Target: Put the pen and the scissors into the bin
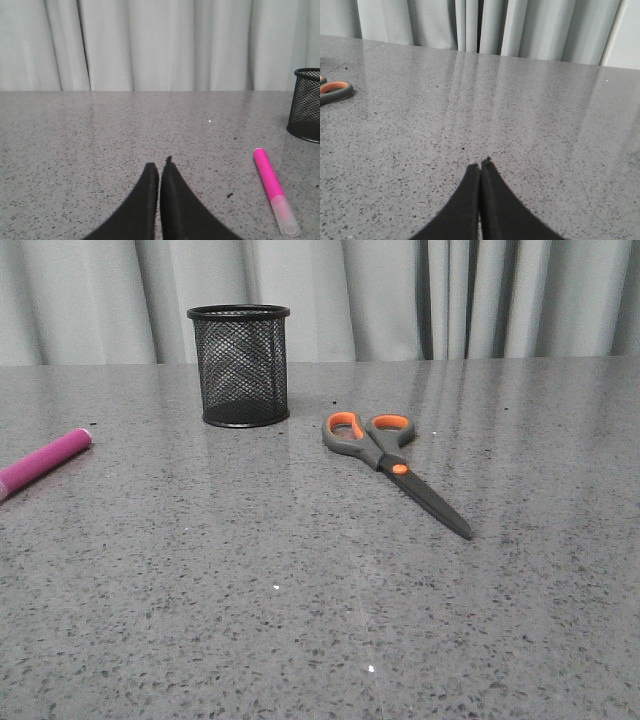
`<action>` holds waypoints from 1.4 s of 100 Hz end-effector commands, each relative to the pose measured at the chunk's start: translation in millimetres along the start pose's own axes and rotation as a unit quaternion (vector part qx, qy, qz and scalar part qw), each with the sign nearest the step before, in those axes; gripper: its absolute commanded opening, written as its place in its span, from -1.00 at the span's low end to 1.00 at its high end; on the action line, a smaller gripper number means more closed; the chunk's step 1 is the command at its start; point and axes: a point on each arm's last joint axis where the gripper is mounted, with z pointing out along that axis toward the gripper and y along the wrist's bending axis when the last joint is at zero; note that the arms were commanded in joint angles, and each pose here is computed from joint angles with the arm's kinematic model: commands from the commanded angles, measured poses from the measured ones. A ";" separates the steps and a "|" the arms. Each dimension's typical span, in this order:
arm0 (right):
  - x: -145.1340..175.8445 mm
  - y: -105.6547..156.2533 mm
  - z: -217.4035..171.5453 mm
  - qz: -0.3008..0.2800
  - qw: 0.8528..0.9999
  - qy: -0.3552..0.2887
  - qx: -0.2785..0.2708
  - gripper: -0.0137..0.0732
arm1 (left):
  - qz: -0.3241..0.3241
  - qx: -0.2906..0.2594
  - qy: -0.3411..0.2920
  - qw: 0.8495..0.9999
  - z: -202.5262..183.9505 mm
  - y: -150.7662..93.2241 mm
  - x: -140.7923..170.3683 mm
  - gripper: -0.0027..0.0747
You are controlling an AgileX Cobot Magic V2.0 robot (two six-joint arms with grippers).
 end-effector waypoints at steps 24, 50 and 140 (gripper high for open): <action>-3.8 -0.5 -1.0 -0.006 0.999 -0.043 0.007 -0.84 | -0.009 0.001 -0.035 0.999 -1.0 -0.4 5.4 -0.98; -3.8 -0.5 -1.0 -0.006 0.999 -0.043 0.007 -0.84 | -0.009 0.001 -0.035 0.999 -1.0 -0.4 5.4 -0.98; -12.5 -1.2 -2.2 0.107 0.990 -0.092 0.001 -0.84 | -0.151 0.004 -0.035 0.988 -1.0 -0.2 5.5 -0.98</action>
